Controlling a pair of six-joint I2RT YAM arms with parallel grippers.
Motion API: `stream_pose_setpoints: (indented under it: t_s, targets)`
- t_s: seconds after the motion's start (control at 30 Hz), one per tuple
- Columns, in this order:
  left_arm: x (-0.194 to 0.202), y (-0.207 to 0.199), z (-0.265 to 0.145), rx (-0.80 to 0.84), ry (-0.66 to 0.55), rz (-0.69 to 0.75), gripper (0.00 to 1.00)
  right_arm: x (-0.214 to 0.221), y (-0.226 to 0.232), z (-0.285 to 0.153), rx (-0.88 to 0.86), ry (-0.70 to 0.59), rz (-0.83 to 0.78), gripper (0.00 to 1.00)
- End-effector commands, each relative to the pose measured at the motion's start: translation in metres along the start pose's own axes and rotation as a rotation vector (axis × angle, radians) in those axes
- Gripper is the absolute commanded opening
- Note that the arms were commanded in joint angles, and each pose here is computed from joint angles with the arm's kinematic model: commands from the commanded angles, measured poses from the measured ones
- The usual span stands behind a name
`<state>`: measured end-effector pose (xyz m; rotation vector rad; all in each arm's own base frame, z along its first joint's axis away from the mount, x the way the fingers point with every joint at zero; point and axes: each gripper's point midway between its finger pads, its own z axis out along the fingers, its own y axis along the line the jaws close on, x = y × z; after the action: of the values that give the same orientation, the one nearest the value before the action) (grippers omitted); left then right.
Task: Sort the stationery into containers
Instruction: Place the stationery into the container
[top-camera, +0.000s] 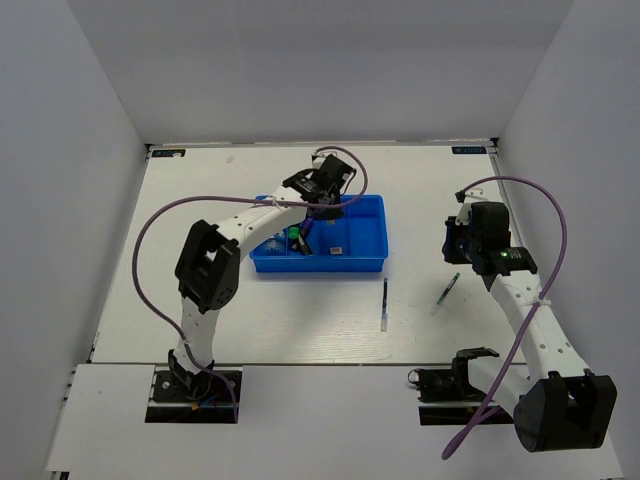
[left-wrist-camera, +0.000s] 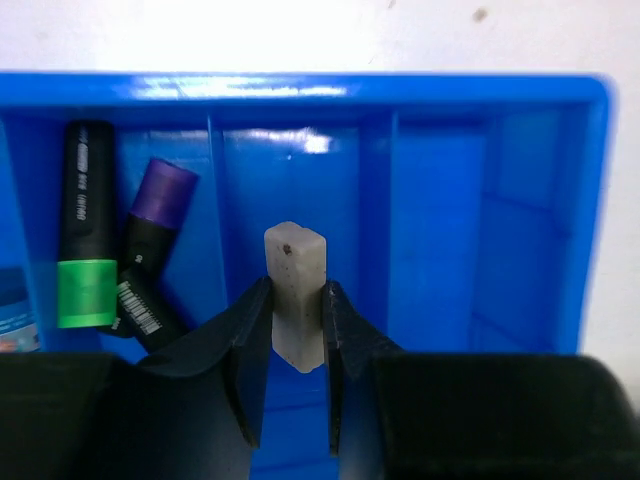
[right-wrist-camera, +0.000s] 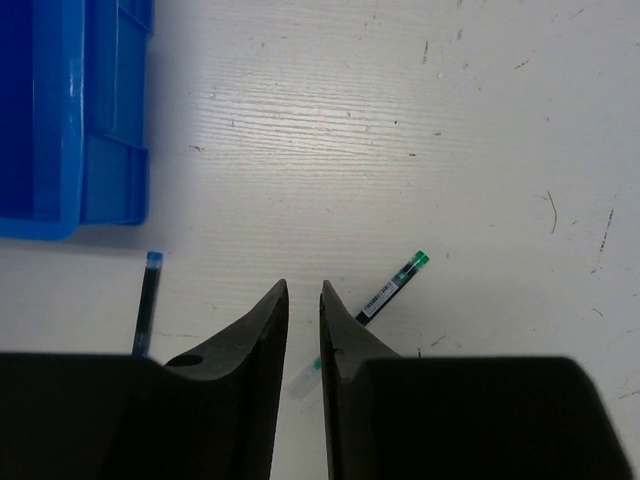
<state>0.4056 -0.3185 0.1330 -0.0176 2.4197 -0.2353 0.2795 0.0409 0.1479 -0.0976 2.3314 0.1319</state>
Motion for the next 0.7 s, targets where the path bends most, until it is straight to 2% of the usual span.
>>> stream_pose_setpoints:
  t_s: [0.0,0.07,0.13,0.17,0.2,0.3,0.33,0.43,0.5,0.57,0.6,0.63,0.67]
  targets:
    - [-0.006,-0.016,-0.007,0.064,0.011,-0.013,0.16,-0.007,0.000,0.002,-0.007,-0.039,-0.006,0.22]
    - [-0.002,-0.015,-0.003,0.057,0.026,-0.010,0.23,-0.006,0.000,0.003,-0.006,-0.030,-0.007,0.27]
    - [0.002,-0.016,0.003,0.054,0.037,-0.007,0.35,-0.006,0.000,0.003,-0.008,-0.031,-0.010,0.32]
    - [0.004,-0.015,0.003,0.050,0.041,-0.007,0.41,-0.006,0.000,0.003,-0.009,-0.030,-0.010,0.34]
    - [0.004,-0.015,0.004,0.053,0.046,-0.006,0.52,-0.006,-0.003,0.003,0.010,-0.032,-0.005,0.35]
    - [0.003,-0.016,0.001,0.064,0.045,-0.005,0.59,-0.005,-0.001,0.003,-0.004,-0.025,-0.003,0.36]
    - [0.000,-0.016,-0.002,0.068,0.039,-0.005,0.65,-0.004,-0.003,0.003,0.003,-0.021,0.007,0.36]
    - [-0.009,-0.018,-0.018,0.094,0.022,-0.008,0.68,-0.002,-0.005,0.004,0.009,-0.010,0.017,0.36]
    - [-0.010,-0.021,-0.026,0.108,0.016,-0.001,0.68,0.000,-0.008,0.004,0.017,0.003,0.032,0.33]
    - [-0.008,-0.023,-0.052,0.134,-0.011,0.028,0.52,0.003,-0.012,0.005,0.027,0.015,0.044,0.28]
    - [0.004,-0.018,-0.052,0.119,-0.008,0.047,0.44,0.006,-0.013,0.004,0.029,0.027,0.047,0.24]
    - [-0.012,-0.021,-0.082,0.165,-0.082,0.046,0.26,0.010,-0.014,0.004,0.034,0.043,0.059,0.16]
    - [0.025,-0.021,-0.079,0.166,-0.040,0.118,0.19,0.013,-0.011,0.004,0.006,0.055,0.071,0.11]
